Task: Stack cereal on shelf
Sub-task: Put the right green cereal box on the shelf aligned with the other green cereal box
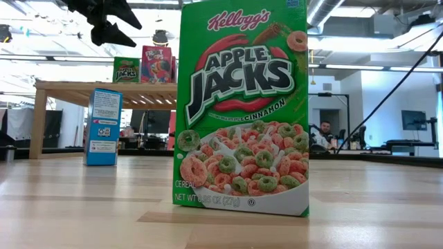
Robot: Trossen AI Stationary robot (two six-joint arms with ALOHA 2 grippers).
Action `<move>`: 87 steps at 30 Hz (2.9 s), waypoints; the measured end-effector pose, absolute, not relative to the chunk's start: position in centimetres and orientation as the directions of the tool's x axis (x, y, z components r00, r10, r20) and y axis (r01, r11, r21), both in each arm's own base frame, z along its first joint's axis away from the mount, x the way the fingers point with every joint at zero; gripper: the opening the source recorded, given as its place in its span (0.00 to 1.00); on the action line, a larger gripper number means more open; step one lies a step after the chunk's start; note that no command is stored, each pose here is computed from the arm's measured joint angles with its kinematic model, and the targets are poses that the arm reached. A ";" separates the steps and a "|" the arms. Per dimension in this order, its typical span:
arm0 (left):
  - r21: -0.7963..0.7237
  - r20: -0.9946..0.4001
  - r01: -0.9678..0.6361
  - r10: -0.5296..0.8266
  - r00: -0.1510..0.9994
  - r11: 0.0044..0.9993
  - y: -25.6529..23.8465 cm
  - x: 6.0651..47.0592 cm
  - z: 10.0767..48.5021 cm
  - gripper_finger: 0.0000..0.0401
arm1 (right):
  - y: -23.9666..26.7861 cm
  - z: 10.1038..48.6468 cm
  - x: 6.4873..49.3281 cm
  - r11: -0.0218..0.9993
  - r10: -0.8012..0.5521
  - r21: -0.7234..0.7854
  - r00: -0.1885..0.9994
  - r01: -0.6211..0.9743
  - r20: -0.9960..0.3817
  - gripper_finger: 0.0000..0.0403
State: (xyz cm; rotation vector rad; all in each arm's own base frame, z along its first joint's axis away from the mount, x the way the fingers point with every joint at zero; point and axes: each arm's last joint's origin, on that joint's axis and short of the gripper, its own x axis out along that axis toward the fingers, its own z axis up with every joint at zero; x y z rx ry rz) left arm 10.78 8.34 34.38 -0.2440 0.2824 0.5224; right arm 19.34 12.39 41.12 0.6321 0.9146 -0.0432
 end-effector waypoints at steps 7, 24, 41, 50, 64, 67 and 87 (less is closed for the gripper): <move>-0.159 -0.340 -0.523 0.451 0.825 0.837 8.3 10.7 34.2 0.84 | 12.3 41.0 19.3 0.823 0.219 0.481 0.613 0.303 -0.760 0.72; -0.164 -0.380 -0.530 0.443 0.812 0.832 8.2 10.6 33.9 0.84 | 11.2 39.5 17.0 0.605 0.068 0.366 0.412 0.707 -0.909 0.72; -0.163 -0.411 -0.543 0.443 0.796 0.824 8.2 10.5 33.5 0.84 | 16.8 34.7 19.2 0.560 -0.044 0.111 0.163 0.821 -0.986 0.72; -0.163 -0.412 -0.543 0.443 0.796 0.824 8.2 10.5 33.5 0.84 | 19.7 33.4 17.7 0.566 -0.080 0.041 0.104 0.824 -0.991 0.72; -0.164 -0.412 -0.543 0.443 0.797 0.824 8.2 10.5 33.5 0.84 | 22.5 31.7 12.2 0.364 -0.135 0.100 0.158 0.926 -0.978 0.72; -0.164 -0.412 -0.542 0.443 0.797 0.824 8.1 10.5 33.5 0.84 | 22.6 30.7 12.3 0.365 -0.140 0.099 0.159 0.926 -0.977 0.72; -0.187 -0.411 -0.549 0.443 0.797 0.814 8.2 10.5 33.5 0.84 | 23.5 26.5 12.9 0.346 -0.045 0.118 0.142 0.931 -0.989 0.72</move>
